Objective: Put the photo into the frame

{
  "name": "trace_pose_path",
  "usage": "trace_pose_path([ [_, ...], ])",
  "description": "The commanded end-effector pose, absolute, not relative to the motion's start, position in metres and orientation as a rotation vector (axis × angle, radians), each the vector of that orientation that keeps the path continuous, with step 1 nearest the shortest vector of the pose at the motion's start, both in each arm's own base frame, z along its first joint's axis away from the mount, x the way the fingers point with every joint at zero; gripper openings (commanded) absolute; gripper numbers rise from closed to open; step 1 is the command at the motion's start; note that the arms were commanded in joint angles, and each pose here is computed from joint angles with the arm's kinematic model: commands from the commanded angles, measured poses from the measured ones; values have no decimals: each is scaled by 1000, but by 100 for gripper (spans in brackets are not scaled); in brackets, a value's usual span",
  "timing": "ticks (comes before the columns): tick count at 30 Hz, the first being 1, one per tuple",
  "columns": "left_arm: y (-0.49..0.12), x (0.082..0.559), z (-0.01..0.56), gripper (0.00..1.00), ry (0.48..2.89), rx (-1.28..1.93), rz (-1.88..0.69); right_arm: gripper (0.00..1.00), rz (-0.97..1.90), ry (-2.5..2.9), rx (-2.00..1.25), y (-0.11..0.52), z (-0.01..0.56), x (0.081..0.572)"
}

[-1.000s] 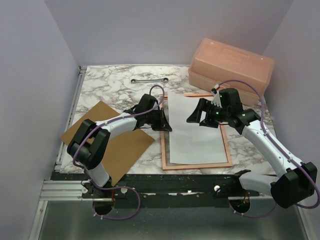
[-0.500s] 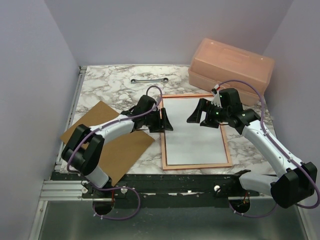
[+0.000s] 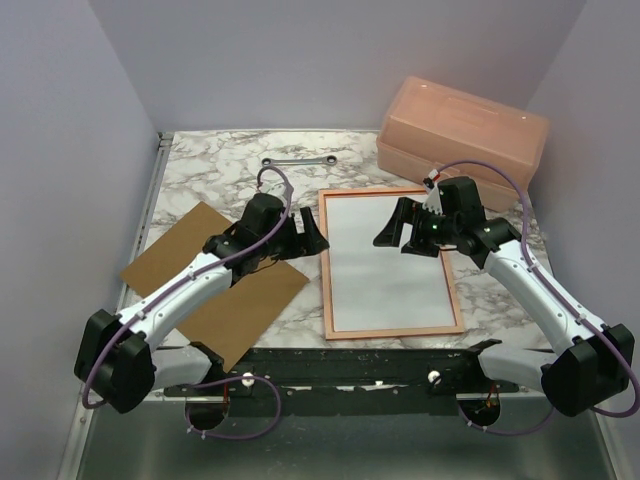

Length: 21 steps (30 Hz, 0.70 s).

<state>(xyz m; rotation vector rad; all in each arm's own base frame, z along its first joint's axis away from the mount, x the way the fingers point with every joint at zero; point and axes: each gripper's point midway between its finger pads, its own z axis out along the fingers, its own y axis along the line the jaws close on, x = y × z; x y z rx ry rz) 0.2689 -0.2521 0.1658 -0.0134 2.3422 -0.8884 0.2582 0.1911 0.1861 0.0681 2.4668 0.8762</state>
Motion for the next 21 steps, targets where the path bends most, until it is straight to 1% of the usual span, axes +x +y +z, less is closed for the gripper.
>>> trace_pose_path([
  [1,-221,264,159,86,2335,-58,-776,97,884,2443,42,190,191,258],
  [11,-173,245,129,87,2346,-224,-796,97,962,2487,56,201,178,257],
  [17,-137,233,112,98,2361,-357,-722,98,1028,2499,69,213,166,259],
  [21,-116,226,106,99,2364,-460,-657,98,1061,2522,55,233,153,260],
])
